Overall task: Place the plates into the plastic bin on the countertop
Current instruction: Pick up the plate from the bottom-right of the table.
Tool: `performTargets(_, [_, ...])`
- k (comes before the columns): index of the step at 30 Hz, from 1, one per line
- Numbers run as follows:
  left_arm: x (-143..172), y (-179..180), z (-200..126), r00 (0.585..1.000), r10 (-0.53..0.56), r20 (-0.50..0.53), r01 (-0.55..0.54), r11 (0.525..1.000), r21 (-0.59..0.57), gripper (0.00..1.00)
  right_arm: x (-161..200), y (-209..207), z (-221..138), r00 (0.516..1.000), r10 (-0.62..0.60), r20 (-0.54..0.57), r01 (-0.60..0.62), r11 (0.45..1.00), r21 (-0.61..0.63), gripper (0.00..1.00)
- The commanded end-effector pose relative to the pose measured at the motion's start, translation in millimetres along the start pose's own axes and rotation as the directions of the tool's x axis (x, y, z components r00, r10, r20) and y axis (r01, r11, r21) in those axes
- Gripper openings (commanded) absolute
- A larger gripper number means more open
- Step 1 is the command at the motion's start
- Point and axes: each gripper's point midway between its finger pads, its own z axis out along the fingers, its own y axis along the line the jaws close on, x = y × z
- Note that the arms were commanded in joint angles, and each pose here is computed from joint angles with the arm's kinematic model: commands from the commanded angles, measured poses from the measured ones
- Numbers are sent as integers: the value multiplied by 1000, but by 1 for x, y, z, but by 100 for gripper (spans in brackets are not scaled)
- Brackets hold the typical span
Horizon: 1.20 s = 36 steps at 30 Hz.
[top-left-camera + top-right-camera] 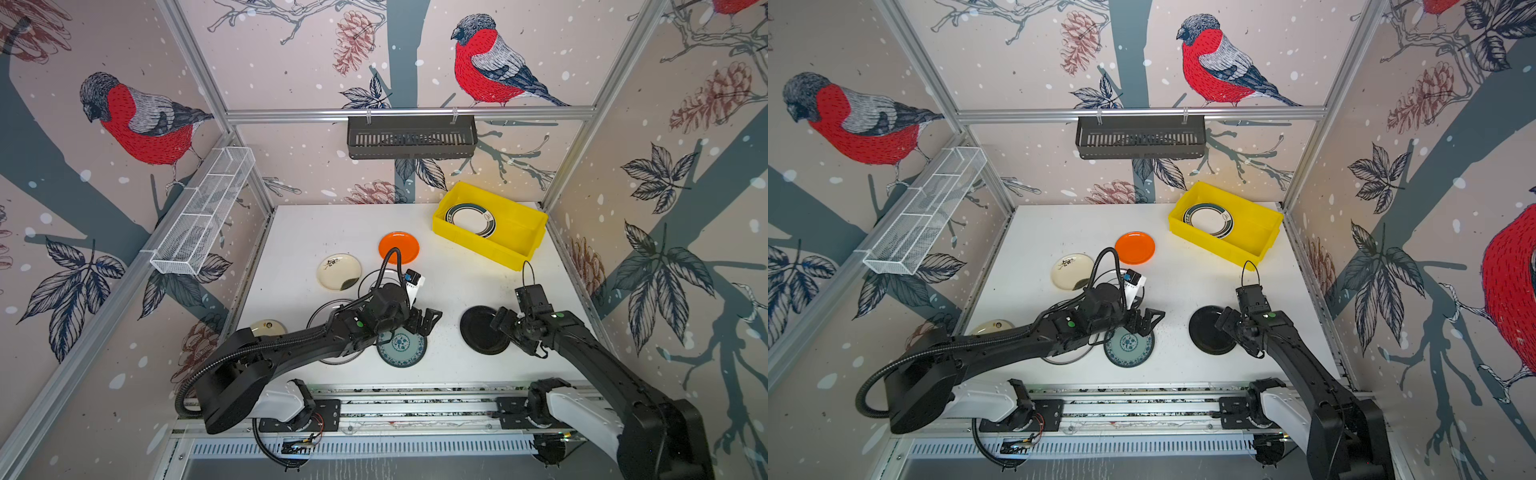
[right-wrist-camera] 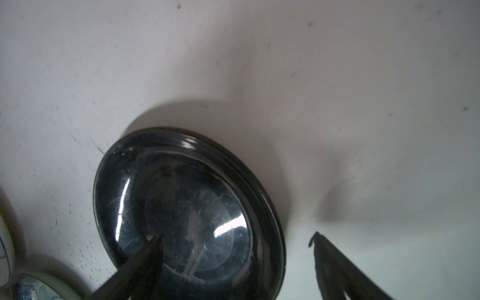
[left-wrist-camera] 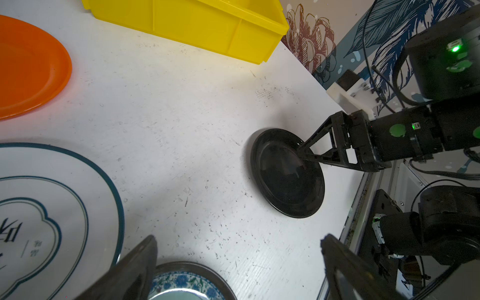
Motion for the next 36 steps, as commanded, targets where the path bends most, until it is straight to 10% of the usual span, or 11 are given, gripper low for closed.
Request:
performTargets(1, [-6,-2,-3,1000,-8,29,7,1000,7,98,13,21,2,998,21,-57,-28,992,-123,90])
performTargets(18, [-5,0,-3,1000,-3,13,3,1000,-8,98,31,62,6,995,66,-77,-89,933,-350,87])
performTargets(36, [-5,2,-2,1000,-16,11,16,999,-27,98,30,56,5,994,108,22,-88,901,-425,37])
